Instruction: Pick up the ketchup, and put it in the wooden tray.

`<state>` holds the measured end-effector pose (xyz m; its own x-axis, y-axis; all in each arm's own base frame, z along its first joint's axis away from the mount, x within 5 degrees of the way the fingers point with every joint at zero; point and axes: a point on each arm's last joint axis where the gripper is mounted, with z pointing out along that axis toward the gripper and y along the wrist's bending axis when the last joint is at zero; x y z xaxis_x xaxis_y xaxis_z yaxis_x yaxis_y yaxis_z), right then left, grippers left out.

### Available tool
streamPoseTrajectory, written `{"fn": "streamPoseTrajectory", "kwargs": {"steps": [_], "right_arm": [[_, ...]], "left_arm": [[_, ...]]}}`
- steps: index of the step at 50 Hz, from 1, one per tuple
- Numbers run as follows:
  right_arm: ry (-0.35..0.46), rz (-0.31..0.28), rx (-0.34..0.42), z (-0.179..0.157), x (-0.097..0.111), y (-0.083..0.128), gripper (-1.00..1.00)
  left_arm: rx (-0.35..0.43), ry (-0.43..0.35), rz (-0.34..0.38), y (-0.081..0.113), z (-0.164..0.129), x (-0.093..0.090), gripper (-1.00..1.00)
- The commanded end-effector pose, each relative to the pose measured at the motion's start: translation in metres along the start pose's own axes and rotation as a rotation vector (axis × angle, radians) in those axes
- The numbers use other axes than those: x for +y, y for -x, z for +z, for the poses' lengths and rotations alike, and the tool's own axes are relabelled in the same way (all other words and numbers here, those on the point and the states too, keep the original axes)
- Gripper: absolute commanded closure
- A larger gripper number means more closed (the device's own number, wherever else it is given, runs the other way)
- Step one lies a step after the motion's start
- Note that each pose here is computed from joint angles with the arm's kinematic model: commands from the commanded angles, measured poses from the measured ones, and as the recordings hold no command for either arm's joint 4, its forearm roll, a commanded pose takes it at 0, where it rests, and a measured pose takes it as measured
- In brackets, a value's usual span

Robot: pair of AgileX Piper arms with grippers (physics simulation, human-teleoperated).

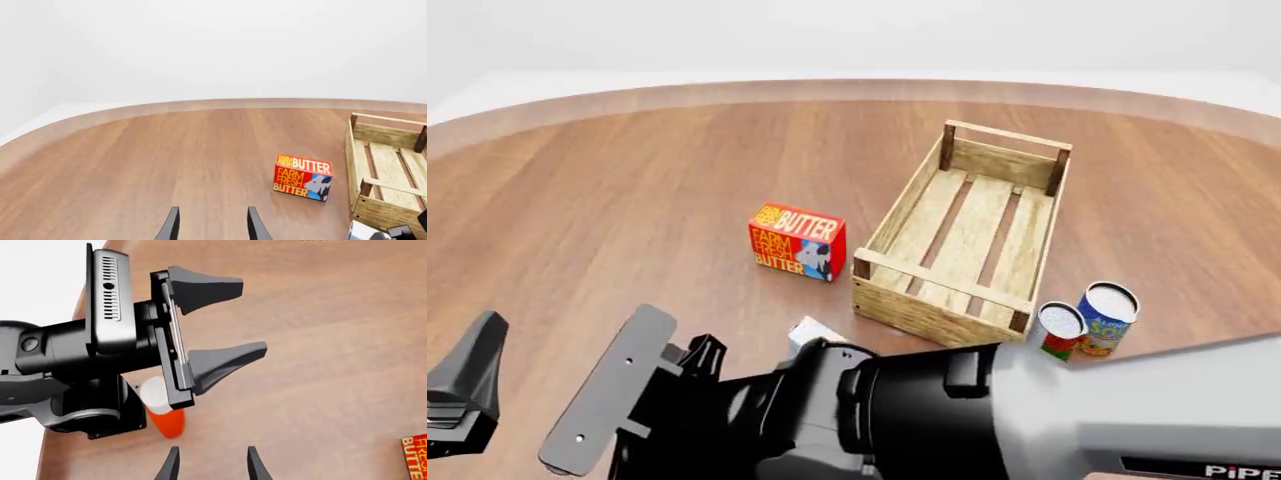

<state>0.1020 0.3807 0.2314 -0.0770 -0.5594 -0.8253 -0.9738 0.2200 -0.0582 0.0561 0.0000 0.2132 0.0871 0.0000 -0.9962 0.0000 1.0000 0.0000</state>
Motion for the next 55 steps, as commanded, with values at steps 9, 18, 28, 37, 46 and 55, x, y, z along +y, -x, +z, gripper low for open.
{"fn": "streamPoseTrajectory", "kwargs": {"steps": [9,18,28,37,46,55], "right_arm": [[0.055,-0.085,0.057,0.039,0.025,0.009,-1.00],[0.077,-0.105,0.085,0.054,0.037,0.005,-1.00],[0.096,-0.123,0.104,0.063,0.048,0.005,-1.00],[0.107,-0.138,0.132,0.077,0.054,-0.003,-1.00],[0.109,-0.148,0.150,0.087,0.055,-0.008,-1.00],[0.106,-0.140,0.160,0.099,0.055,-0.018,-1.00]], "left_arm": [[0.000,0.000,0.000,0.000,0.000,0.000,-1.00],[0.000,0.000,0.000,0.000,0.000,0.000,-1.00],[0.000,0.000,0.000,0.000,0.000,0.000,-1.00],[0.000,0.000,0.000,0.000,0.000,0.000,-1.00],[0.000,0.000,0.000,0.000,0.000,0.000,-1.00],[0.000,0.000,0.000,0.000,0.000,0.000,-1.00]]}}
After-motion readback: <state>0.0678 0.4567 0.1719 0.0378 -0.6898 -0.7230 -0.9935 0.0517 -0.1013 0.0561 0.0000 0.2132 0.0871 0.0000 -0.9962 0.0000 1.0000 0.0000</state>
